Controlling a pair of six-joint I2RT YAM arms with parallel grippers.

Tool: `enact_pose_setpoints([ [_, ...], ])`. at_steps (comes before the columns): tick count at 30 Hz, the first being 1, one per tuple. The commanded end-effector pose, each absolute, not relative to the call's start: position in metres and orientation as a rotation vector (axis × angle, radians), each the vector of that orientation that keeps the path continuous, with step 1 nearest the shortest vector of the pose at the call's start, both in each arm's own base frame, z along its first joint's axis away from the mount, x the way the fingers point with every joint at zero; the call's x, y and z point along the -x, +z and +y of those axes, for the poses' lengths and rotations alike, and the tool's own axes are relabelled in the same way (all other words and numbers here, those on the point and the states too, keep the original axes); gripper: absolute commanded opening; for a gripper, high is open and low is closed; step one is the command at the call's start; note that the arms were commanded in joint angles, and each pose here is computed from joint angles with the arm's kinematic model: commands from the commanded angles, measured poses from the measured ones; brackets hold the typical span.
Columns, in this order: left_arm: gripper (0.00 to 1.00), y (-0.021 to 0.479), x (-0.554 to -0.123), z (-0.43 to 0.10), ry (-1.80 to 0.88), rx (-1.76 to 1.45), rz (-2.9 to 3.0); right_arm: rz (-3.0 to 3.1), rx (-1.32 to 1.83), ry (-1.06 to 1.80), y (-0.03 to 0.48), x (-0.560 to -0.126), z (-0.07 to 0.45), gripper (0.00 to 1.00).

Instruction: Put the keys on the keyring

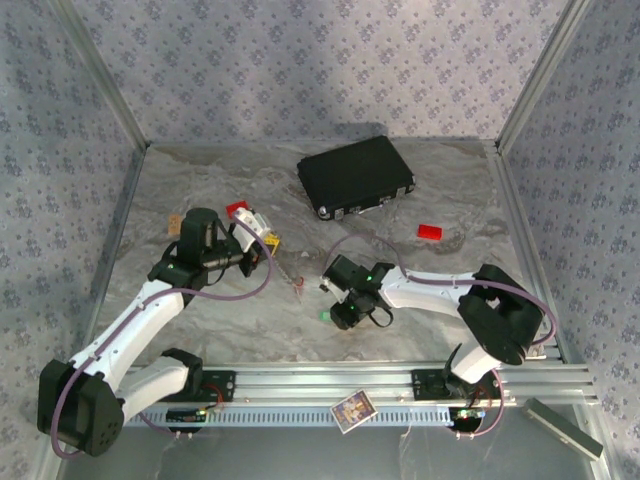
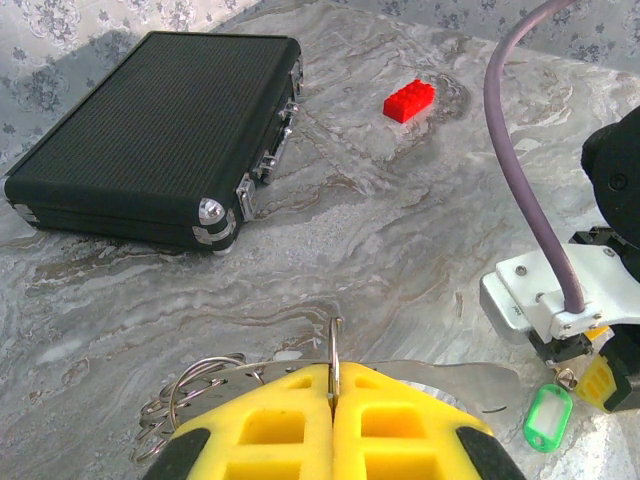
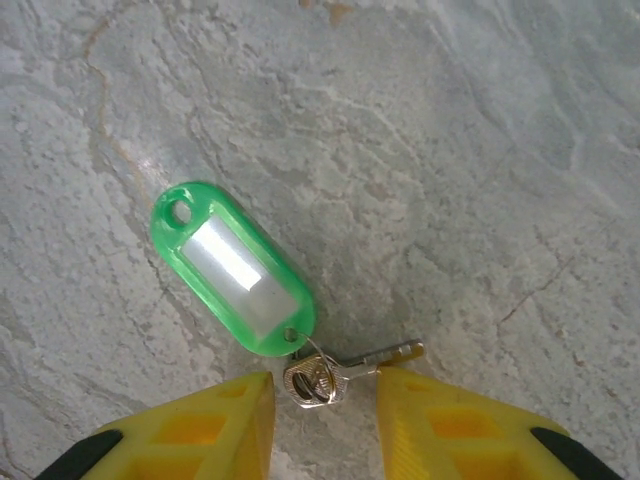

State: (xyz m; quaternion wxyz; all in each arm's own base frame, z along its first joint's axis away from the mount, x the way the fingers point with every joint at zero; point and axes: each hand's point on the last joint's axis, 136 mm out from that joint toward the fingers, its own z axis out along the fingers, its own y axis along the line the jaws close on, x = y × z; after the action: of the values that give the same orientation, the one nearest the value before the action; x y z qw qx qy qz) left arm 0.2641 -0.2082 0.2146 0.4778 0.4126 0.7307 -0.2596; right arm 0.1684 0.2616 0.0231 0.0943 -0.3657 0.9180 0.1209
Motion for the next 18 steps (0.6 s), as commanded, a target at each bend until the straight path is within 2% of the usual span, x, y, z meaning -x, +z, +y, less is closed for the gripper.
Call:
enact_pose_setpoints([
  [1, 0.00, 0.2249, -0.2623, -0.2128, -0.643, -1.036, 1.717, 2.721, 1.063, 0.413, 0.0293, -0.1668, 0.2666, 0.33],
  [8, 0.00, 0.2243, -0.2619, -0.2129, -0.645, -1.037, 1.719, 2.713, 1.054, 0.431, 0.0313, -0.1688, 0.2689, 0.34],
  [18, 0.00, 0.2242, -0.2616, -0.2130, -0.646, -1.038, 1.718, 2.728, 1.059, 0.425, 0.0274, -0.1685, 0.2691, 0.29],
])
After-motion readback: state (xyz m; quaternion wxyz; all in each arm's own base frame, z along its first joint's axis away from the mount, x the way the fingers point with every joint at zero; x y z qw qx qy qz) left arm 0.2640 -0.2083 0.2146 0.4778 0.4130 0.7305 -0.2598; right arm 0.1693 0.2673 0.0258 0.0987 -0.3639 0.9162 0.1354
